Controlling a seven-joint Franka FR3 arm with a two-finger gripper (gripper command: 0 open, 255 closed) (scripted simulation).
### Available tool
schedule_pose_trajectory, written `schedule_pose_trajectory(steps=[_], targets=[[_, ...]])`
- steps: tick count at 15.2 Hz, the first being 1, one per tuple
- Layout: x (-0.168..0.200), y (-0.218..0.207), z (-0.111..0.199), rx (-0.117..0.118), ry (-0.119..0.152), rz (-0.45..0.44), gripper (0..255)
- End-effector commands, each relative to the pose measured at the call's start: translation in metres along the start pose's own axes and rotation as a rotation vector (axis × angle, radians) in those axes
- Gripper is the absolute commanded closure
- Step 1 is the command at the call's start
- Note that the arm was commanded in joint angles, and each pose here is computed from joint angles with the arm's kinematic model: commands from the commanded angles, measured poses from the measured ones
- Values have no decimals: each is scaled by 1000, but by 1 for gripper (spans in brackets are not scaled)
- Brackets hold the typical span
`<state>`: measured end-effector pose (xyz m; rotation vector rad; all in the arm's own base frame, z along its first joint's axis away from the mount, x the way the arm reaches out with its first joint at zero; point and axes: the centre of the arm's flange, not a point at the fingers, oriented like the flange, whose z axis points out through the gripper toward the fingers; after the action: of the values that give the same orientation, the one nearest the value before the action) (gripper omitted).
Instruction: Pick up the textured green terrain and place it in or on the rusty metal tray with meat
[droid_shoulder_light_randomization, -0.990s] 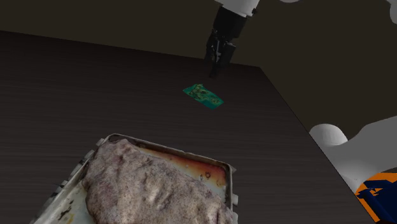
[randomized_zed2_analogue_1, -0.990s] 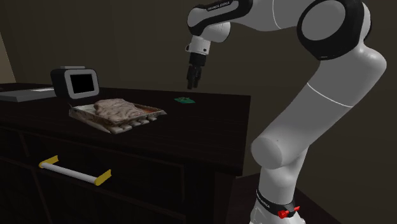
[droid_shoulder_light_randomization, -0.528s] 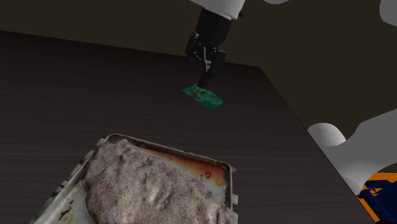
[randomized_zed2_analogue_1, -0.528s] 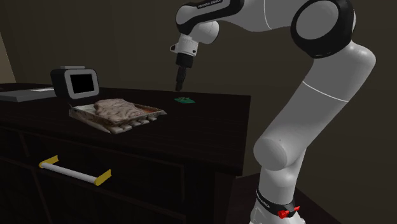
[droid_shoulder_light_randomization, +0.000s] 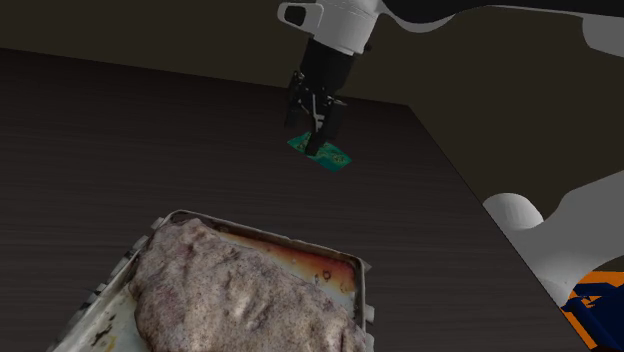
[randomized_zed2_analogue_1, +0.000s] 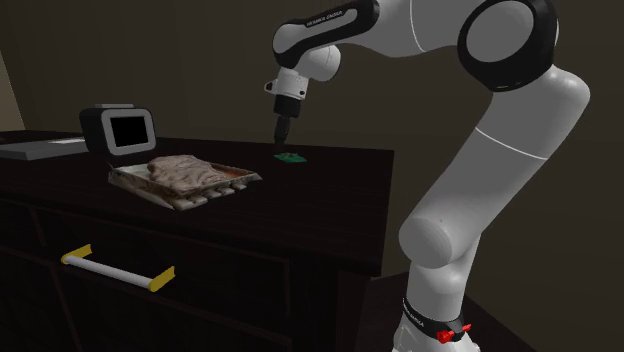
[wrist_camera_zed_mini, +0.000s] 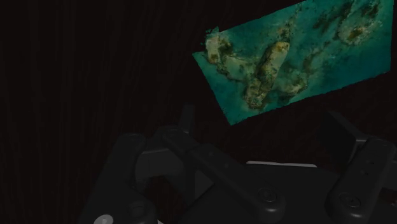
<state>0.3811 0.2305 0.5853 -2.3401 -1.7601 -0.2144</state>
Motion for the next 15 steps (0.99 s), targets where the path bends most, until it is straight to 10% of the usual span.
schedule_pose_trajectory(steps=[1,5,6,15], targets=[[0,0,1,0,0,0,0],[0,0,1,0,0,0,0],[0,0,1,0,0,0,255],[0,0,1,0,0,0,255]])
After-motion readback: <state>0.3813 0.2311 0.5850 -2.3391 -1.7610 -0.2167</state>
